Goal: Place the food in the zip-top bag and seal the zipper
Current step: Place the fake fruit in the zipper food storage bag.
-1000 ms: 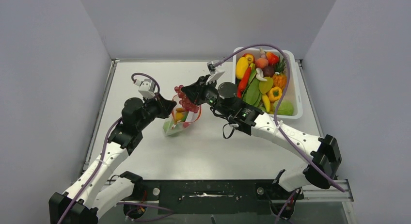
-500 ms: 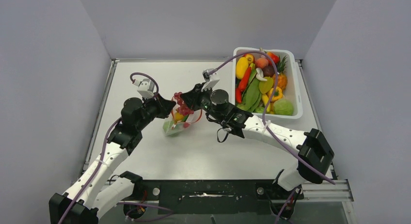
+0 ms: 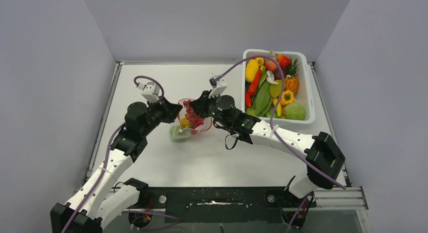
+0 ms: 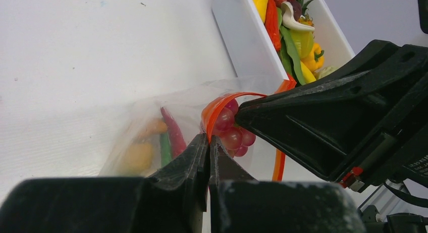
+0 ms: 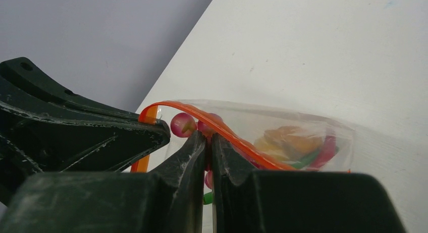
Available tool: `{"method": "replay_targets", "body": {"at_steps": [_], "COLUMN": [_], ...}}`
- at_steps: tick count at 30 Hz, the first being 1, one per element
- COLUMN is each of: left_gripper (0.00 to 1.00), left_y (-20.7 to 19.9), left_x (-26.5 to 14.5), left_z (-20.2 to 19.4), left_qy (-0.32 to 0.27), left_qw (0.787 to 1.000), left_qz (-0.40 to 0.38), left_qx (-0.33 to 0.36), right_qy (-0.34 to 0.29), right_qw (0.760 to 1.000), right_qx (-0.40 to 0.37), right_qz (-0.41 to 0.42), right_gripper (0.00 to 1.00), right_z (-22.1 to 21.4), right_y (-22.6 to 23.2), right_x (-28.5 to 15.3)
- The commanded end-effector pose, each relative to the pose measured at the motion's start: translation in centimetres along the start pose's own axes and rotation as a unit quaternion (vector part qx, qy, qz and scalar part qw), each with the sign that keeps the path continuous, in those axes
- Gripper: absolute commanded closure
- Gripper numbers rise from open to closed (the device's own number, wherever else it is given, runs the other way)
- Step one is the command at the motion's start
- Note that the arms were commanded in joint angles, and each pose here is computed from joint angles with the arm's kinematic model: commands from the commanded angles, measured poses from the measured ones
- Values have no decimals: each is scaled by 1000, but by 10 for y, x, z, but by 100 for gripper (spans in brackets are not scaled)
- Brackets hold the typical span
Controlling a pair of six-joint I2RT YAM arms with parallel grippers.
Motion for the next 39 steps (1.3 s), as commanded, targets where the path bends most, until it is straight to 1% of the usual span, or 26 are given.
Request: {"method": "replay_targets", "body": {"at_steps": [1,5,8,9,16,20,22,26,28,31,36,38,39], "left_gripper": [100,100,100,100,100,100,100,100,100,100,100,100,100], "left_y": [-11,-12,-11,-10,-5,-3,-2,1,3,6,11,11,10], "left_x": [-6,-8,-8,-8,-8,-8,-8,-11,-13,-16,-17,-17,-18], "left_z": [32,31,30,29,27,27,28,31,32,32,26,23,22], "left_qy": [-54,-57,-56,-55,-49,-45,-44,-41,-41,-41,-31,-31,-32], "left_qw": [998,998,998,998,998,997,997,996,994,991,990,990,990], "left_qz": [-24,-29,-27,-27,-11,-5,-1,12,16,23,33,28,26], "left_qx": [19,28,31,32,47,56,63,83,99,124,132,132,132], "right_qy": [-19,-17,-14,-6,11,27,41,67,78,78,41,23,8], "right_qw": [1000,999,999,999,997,996,995,991,988,984,979,971,963], "right_qx": [2,-23,-33,-36,-65,-79,-85,-101,-104,-104,-97,-95,-95], "right_qz": [-3,-26,-34,-35,-30,-32,-34,-49,-80,-118,-173,-218,-253], "right_gripper": [93,92,88,85,60,50,47,48,49,50,51,51,51], "right_z": [8,7,8,8,27,35,37,38,41,53,82,94,103], "right_y": [5,-2,-8,-9,7,10,9,2,-10,-27,-57,-72,-84], "right_x": [4,9,13,14,1,-14,-22,-41,-53,-70,-108,-125,-135]}}
Point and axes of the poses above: each gripper's point midway between its finger pads, its own x axis out along the fingers, its own y axis along the line the jaws close on, z = x × y, the point moved 5 cm from there along -x, back along the fingers, and after that the axes turned 10 degrees about x, right-handed, at the moved point
